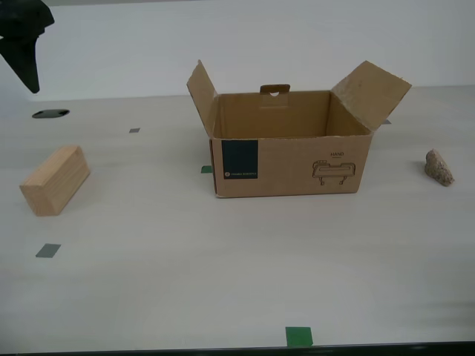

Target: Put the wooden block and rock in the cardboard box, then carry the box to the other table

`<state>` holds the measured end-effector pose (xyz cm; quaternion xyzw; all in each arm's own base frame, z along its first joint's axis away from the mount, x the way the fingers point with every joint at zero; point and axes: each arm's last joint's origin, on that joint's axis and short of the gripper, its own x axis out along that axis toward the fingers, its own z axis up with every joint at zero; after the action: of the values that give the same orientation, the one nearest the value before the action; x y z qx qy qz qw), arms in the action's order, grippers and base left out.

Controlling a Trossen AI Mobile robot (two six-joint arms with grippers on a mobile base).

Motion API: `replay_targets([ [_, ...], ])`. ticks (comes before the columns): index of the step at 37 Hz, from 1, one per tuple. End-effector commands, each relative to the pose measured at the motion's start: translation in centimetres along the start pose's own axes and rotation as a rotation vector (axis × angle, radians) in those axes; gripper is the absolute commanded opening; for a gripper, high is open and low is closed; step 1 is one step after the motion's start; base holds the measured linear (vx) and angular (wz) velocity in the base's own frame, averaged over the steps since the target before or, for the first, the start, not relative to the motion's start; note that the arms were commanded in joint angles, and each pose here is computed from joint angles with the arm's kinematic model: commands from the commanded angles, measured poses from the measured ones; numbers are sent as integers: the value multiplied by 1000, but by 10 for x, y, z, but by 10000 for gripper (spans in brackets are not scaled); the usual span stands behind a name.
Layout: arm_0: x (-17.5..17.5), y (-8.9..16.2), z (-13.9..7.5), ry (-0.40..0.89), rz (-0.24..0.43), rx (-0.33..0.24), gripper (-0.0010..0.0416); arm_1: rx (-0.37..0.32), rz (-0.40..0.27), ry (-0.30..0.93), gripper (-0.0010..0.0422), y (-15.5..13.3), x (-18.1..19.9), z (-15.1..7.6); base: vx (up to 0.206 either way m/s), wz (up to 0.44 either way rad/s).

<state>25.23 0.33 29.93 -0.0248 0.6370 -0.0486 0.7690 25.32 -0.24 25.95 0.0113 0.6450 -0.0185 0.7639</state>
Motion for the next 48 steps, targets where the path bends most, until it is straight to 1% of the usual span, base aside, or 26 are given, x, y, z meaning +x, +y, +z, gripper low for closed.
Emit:
replay_targets([
  [1, 0, 0, 0, -3, -6, 3, 396, 16, 0, 17, 398, 0, 8, 5, 0, 0],
  [10, 0, 0, 0, -3, -5, 1, 396, 17, 1, 4, 398, 1, 13, 10, 0, 0],
  [14, 0, 0, 0, -2, -3, 1, 396, 17, 1, 0, 398, 1, 13, 10, 0, 0],
  [18, 0, 1, 0, -1, 15, 1, 396, 17, 1, -1, 398, 1, 13, 10, 0, 0],
  [37, 0, 1, 4, -36, 17, 5, 396, 17, 1, -11, 398, 1, 13, 11, 0, 0],
  [48, 17, 3, 14, 6, 15, 0, 396, 19, 2, -27, 398, 1, 16, 12, 0, 0],
])
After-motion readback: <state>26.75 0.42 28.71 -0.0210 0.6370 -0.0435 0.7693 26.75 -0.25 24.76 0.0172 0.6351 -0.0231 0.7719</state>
